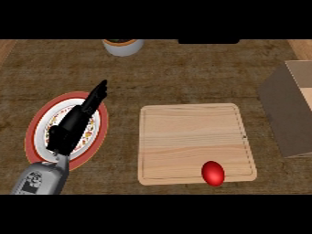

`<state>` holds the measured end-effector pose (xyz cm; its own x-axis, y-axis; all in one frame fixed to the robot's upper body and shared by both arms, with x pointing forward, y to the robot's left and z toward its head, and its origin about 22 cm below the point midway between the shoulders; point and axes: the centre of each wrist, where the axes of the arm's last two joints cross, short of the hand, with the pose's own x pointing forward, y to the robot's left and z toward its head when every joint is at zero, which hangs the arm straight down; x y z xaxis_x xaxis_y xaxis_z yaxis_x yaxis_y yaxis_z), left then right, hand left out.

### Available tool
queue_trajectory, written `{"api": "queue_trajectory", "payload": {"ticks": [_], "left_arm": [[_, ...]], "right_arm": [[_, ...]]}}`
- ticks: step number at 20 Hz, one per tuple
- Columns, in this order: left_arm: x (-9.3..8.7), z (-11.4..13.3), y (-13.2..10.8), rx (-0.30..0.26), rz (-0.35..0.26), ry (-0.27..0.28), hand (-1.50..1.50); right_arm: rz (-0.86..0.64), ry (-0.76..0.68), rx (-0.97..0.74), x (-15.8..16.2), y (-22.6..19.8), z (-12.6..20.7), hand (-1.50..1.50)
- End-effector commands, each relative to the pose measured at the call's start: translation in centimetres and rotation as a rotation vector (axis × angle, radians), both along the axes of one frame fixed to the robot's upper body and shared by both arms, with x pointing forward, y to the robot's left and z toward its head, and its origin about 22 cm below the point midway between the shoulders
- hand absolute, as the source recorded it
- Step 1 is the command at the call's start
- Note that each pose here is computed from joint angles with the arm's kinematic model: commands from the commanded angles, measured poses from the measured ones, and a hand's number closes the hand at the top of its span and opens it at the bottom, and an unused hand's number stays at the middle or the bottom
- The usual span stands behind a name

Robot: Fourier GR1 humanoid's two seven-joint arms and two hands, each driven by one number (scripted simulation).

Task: Pick the can from the cutting board and place it in the cardboard box

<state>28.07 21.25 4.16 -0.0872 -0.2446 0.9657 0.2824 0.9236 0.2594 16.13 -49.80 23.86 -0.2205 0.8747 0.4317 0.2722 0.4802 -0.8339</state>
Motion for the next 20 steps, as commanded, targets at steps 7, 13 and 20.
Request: {"api": "queue_trajectory", "payload": {"ticks": [7,13,20], "left_arm": [[0.4,1.1,-1.8,0.003,-0.035,0.0,0.0],[0.8,1.3,-1.4,0.006,-0.035,-0.021,0.0],[1.7,0.7,0.2,0.004,-0.037,-0.017,0.0]], "right_arm": [[-0.106,0.008,-0.042,5.0,-1.2,-0.6,1.5],[-0.12,0.054,-0.143,8.7,0.4,-4.1,1.5],[-0.145,0.176,-0.07,12.0,-0.1,-9.9,1.5]]}}
